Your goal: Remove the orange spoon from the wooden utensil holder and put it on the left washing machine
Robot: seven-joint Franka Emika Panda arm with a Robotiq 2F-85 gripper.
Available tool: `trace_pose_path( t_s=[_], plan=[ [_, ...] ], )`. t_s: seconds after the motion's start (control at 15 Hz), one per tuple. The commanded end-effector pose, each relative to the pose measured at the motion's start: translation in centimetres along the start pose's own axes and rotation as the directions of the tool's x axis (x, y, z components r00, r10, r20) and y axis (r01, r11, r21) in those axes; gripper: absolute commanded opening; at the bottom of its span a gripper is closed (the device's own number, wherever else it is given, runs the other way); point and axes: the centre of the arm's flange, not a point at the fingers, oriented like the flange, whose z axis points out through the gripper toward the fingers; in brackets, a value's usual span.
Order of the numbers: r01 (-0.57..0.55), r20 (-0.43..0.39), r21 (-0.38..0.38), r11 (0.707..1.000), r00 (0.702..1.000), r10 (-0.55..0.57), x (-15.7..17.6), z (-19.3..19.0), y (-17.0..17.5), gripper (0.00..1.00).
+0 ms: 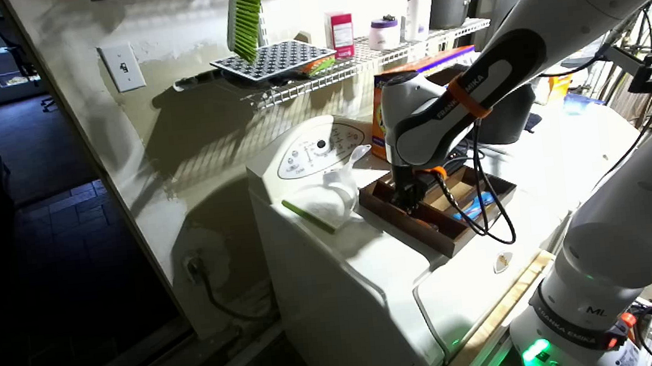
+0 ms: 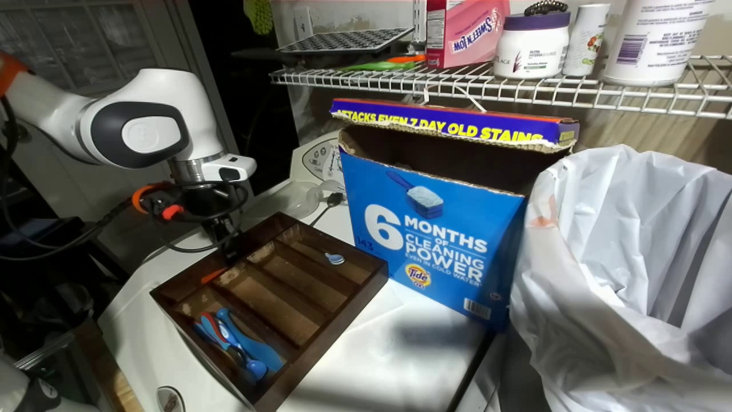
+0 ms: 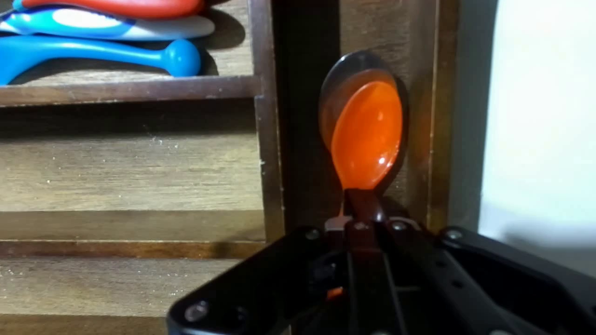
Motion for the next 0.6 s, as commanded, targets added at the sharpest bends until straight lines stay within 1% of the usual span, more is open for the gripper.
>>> trace_pose_path(
  t_s=[0.0,0.07,0.13,0.2,0.27,0.4,0.47,0.53],
  plan=[
    [-0.01,-0.016,0.026,1.0,1.0,0.01,0.44,0.32,0.14,0.01],
    [-0.009,-0.022,0.02,1.0,1.0,0.009,0.43,0.25,0.2,0.24],
    [-0.009,-0.025,0.016,1.0,1.0,0.009,0.42,0.18,0.23,0.27],
    [-0.008,-0.029,0.014,1.0,1.0,0.008,0.46,0.14,0.24,0.2],
    [-0.008,-0.031,0.015,1.0,0.999,0.008,0.49,0.12,0.24,0.08],
    [-0.009,-0.034,0.016,1.0,0.999,0.01,0.5,0.16,0.25,0.04],
    [-0.009,-0.035,0.017,1.0,0.999,0.009,0.49,0.16,0.27,0.0],
    [-0.01,-0.037,0.017,1.0,0.999,0.01,0.5,0.15,0.29,0.14]
  ],
)
